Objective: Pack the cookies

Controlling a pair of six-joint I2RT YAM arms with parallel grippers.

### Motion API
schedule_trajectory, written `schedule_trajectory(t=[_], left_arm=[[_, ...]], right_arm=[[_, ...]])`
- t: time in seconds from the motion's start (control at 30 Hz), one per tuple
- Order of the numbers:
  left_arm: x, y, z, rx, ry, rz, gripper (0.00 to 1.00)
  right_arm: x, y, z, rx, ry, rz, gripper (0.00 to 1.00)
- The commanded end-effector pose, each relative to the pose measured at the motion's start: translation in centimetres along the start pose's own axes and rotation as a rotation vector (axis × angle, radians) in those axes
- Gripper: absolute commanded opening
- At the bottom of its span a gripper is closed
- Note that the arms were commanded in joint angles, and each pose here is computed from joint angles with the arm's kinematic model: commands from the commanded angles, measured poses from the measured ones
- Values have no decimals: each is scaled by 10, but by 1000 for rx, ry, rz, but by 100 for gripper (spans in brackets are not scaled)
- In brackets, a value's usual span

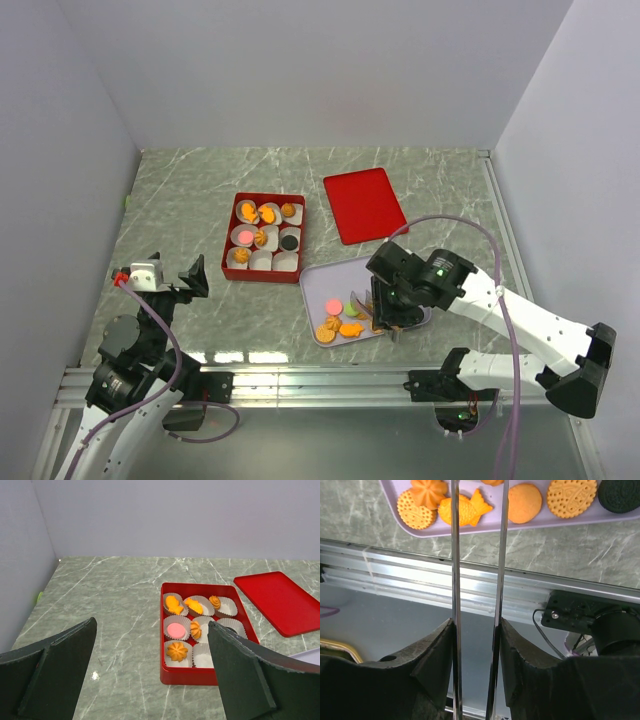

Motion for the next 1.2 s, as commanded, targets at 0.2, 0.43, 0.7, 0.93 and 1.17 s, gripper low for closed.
schedule_trajectory(t=[0.2,0.43,0.7,0.93,1.17], left_arm=[[-8,3,-2,29,6,-45,100],[-9,4,-1,28,7,-48,99],[-9,4,-1,23,7,-49,99],[-9,4,-1,20,9,-49,99],[-9,3,0,13,9,-46,99]], right_arm=[[-4,-4,10,-65,-17,-27,46],[-8,-2,14,-76,-10,-28,44],[-9,-2,17,-92,-3,-21,36],[-12,3,16,-78,1,-43,31],[-22,19,21,-90,-9,-96,28]])
Point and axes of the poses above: each gripper's point midway between its finger pads, its own y axis back along the fingers, its own z axis along the line the jaws close on, x = y × z, the point moved 7 cm from there along y, back along the fingers, and after that the axes turned 12 degrees about y, right-handed, at the moved point
